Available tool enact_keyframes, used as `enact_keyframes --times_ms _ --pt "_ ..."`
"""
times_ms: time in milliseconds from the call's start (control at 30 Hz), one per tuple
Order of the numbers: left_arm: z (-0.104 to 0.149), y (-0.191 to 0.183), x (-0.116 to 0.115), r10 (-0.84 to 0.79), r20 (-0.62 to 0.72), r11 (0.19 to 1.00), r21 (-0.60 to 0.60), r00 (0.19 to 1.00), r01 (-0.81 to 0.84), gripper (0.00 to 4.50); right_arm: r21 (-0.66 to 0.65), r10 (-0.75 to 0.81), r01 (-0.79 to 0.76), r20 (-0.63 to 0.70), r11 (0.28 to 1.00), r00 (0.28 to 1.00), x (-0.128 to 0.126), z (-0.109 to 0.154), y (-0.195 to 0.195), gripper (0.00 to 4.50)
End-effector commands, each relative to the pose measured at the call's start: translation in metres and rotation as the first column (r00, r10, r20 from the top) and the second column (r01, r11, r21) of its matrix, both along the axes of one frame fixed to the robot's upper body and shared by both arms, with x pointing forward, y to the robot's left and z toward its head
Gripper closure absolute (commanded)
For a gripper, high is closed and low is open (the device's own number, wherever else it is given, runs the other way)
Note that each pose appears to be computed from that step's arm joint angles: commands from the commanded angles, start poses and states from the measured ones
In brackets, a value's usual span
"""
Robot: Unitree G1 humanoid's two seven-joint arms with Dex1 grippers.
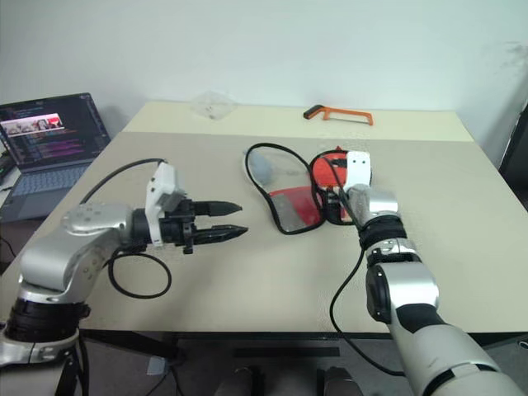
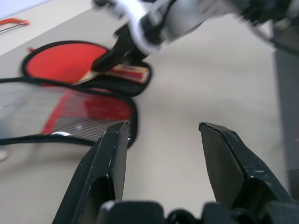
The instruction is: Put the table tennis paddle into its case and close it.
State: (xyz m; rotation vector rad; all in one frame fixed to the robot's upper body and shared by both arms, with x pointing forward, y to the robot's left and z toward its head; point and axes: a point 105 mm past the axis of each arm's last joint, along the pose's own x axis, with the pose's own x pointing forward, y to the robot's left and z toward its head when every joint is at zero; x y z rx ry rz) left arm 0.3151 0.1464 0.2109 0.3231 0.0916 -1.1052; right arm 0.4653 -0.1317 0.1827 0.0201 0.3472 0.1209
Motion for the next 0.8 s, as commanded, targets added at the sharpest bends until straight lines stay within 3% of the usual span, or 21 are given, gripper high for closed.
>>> enact_keyframes --times_ms 33,200,300,367,467,567,733,800 --pt "0.011 0.02 0.003 0.042 0.051 0.999 0.026 0.998 -0.043 1.88 -0.108 0.248 -0.235 0.126 0.966 0.961 -0.038 0.053 -0.003 0.02" --pt "0.002 0.047 0.02 0.149 0.049 0.984 0.087 0.988 -0.153 1.88 -0.288 0.579 -0.528 0.131 0.799 0.805 -0.102 0.052 -0.016 0.02" --pt "-0.012 0.053 0.037 0.214 0.035 0.971 0.104 0.976 -0.216 1.88 -0.373 0.684 -0.595 0.176 0.712 0.708 -0.121 0.051 -0.019 0.02" --pt "-0.017 0.05 0.051 0.252 0.026 0.963 0.09 0.968 -0.253 1.88 -0.381 0.725 -0.635 0.16 0.672 0.67 -0.128 0.044 -0.018 0.02" --pt "-0.036 0.045 0.072 0.304 0.049 0.938 0.157 0.951 -0.308 1.88 -0.395 0.768 -0.672 0.165 0.627 0.62 -0.135 0.041 -0.012 0.02" --pt "-0.05 0.037 0.088 0.331 0.068 0.922 0.189 0.941 -0.338 2.48 -0.413 0.769 -0.664 0.17 0.623 0.616 -0.133 0.038 -0.011 0.0" --pt "-0.067 0.012 0.102 0.323 0.047 0.929 0.177 0.945 -0.326 4.34 -0.42 0.76 -0.65 0.183 0.633 0.623 -0.131 0.038 -0.009 0.0" --pt "-0.07 0.004 0.105 0.314 0.041 0.936 0.156 0.949 -0.316 4.47 -0.421 0.757 -0.645 0.186 0.637 0.626 -0.131 0.038 -0.009 0.0"
